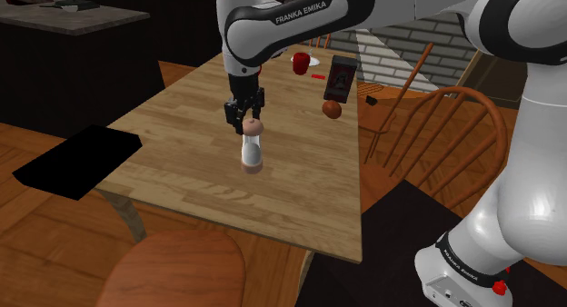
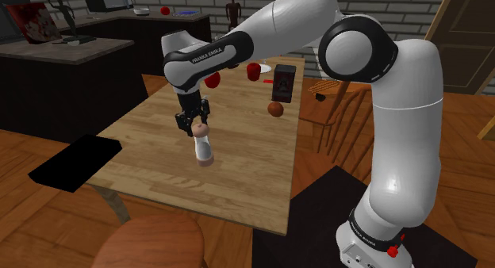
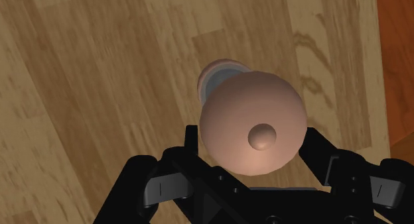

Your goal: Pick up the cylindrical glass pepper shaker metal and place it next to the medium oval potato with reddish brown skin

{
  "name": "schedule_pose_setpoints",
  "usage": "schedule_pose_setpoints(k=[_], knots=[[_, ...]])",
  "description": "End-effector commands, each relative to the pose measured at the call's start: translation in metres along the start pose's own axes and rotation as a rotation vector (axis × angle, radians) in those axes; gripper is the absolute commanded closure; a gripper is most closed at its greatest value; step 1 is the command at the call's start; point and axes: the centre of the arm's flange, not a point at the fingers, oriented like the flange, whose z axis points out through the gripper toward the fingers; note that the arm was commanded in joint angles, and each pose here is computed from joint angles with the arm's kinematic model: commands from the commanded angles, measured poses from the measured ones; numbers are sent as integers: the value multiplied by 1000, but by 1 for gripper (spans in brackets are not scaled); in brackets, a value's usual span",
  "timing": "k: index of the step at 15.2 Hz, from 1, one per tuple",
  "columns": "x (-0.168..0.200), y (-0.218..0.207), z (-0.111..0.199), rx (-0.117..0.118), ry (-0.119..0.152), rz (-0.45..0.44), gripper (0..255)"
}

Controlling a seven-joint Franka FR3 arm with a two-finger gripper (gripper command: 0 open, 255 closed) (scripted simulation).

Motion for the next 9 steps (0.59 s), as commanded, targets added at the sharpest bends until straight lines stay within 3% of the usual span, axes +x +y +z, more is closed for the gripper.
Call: schedule_pose_setpoints(k=[1, 6, 9], knots=[[0, 0, 0, 0, 0, 0, 255], [0, 0, 0, 0, 0, 0, 255], [-1, 0, -15, 0, 0, 0, 255]])
